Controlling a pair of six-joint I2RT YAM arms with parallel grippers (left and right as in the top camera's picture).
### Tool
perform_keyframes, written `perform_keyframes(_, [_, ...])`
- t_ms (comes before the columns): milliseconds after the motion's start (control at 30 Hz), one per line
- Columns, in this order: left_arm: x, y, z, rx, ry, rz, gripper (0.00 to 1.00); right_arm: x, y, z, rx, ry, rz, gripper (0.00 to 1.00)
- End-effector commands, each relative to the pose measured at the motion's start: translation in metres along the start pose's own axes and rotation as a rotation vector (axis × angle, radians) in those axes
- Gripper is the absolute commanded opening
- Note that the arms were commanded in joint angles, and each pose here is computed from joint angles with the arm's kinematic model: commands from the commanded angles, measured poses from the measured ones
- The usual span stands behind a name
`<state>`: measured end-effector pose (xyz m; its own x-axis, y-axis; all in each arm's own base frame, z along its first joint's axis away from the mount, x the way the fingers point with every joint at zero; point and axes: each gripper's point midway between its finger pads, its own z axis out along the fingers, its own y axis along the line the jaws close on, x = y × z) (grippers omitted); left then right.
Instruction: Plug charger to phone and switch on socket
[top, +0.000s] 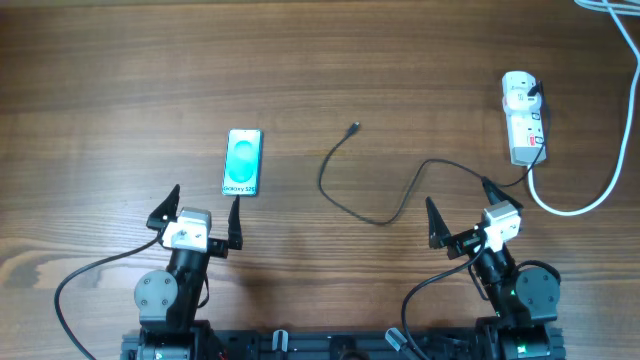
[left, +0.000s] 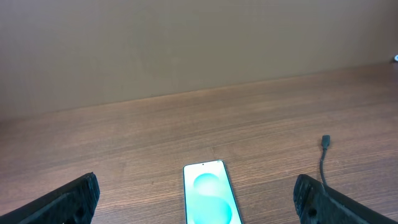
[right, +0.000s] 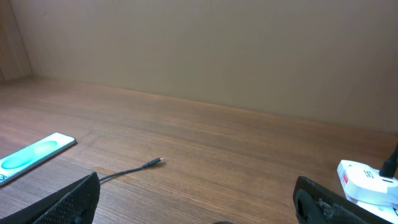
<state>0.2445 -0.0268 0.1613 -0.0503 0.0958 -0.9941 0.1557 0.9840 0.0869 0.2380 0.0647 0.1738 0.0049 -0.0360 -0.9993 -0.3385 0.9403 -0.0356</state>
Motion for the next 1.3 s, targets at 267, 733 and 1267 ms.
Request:
perform_keyframes(267, [0.005, 0.001, 0.001, -0.007, 0.011, 0.014, 1.0, 0.001, 0.0, 0.001, 0.002, 0.003, 0.015, 1.0])
perform_keyframes(733, [0.005, 0.001, 0.001, -0.007, 0.011, 0.014, 1.0, 0.001, 0.0, 0.001, 0.002, 0.003, 0.014, 1.0])
perform_keyframes(1267, [-0.016, 0.004, -0.001, -0.018, -0.049, -0.044, 1.0, 0.001, 0.0, 0.001, 0.002, 0.003, 0.015, 1.0])
